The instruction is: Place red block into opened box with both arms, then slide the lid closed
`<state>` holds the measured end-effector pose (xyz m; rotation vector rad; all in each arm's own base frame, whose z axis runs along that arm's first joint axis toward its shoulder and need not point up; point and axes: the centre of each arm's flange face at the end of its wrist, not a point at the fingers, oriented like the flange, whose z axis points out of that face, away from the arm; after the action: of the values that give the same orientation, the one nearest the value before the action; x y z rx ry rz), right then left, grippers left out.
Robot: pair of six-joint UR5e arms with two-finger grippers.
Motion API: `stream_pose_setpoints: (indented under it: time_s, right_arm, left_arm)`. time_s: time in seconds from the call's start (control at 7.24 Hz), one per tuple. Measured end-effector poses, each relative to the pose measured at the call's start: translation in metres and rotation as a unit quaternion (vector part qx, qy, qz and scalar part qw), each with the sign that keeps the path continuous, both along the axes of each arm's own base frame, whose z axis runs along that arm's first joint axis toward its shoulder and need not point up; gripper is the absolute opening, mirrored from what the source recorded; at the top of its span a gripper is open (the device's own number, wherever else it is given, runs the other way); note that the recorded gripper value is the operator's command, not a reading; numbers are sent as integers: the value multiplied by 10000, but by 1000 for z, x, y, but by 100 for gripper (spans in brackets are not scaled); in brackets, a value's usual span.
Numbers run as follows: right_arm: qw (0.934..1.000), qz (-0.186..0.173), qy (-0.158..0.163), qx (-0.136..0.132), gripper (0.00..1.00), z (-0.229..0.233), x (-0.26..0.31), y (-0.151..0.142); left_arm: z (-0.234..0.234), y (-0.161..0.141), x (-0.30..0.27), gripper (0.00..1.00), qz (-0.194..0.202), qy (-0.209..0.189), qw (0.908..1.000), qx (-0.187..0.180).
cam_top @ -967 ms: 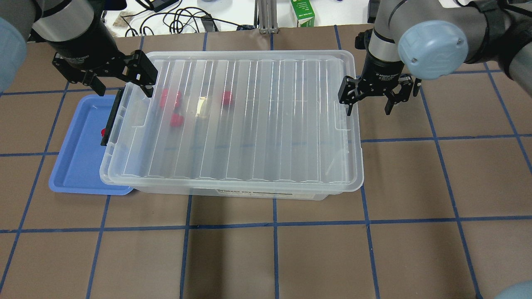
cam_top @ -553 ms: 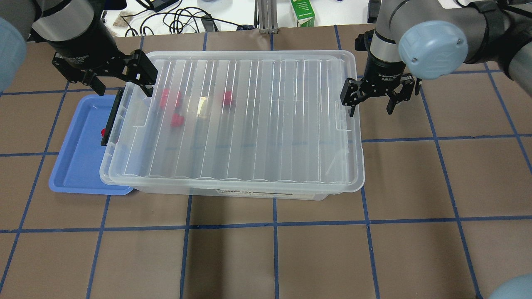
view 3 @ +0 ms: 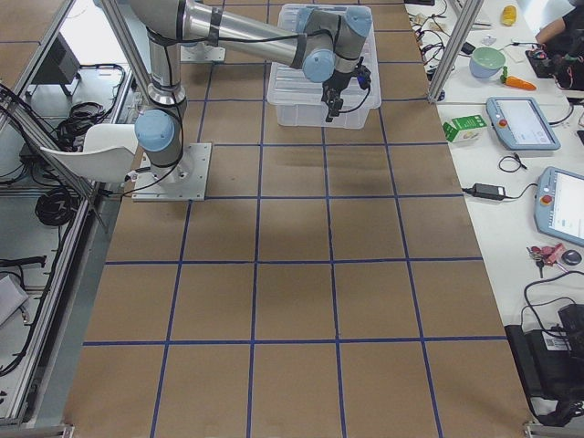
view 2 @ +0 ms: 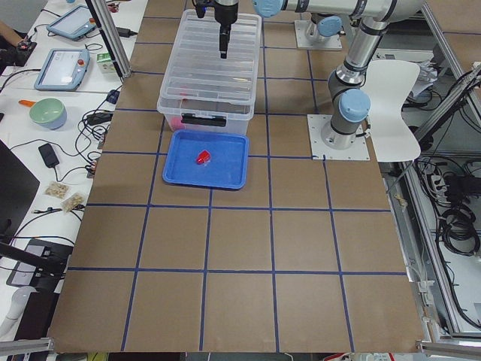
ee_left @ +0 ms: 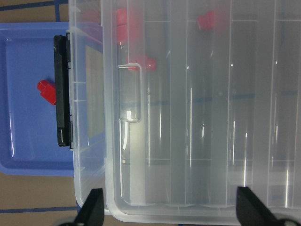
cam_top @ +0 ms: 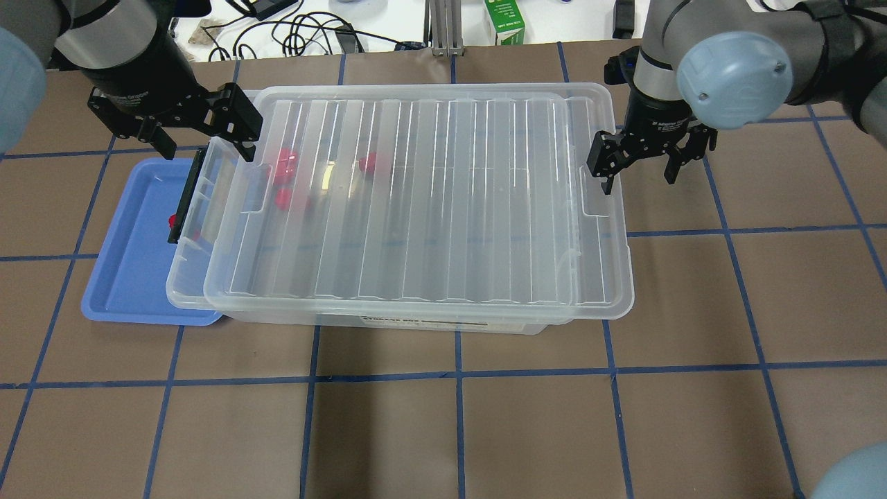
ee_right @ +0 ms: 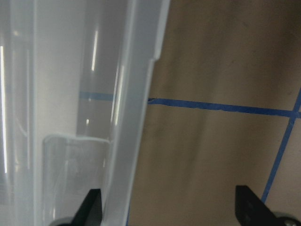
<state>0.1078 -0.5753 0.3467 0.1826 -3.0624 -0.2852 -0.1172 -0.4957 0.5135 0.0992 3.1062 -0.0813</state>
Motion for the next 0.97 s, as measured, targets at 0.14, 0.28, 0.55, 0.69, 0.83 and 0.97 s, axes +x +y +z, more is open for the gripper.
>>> stream_pose_setpoints:
  time_s: [0.14, 0.28, 0.55, 0.69, 0.83, 0.97]
  right_arm:
    - [10000, 23, -6, 1, 100, 1, -9, -2]
    - [10000, 79, -17, 6, 100, 1, -18, -3]
    - [9996, 264, 42, 42, 100, 2, -41, -5]
    - [9994, 337, 57, 56, 100, 2, -52, -6]
    - [9992, 396, 49, 69, 100, 3, -63, -7]
    - [9990, 446, 28, 78, 100, 3, -75, -8]
  left_arm:
    - [0, 0, 0, 100, 0, 0, 10000, 1]
    - [-1, -1, 0, 100, 3, 0, 10000, 6]
    - [-1, -1, 0, 100, 7, 1, 10000, 9]
    - [-2, -2, 0, 100, 8, 1, 10000, 12]
    - [-2, -2, 0, 100, 8, 3, 10000, 15]
    - [-2, -2, 0, 100, 9, 4, 10000, 17]
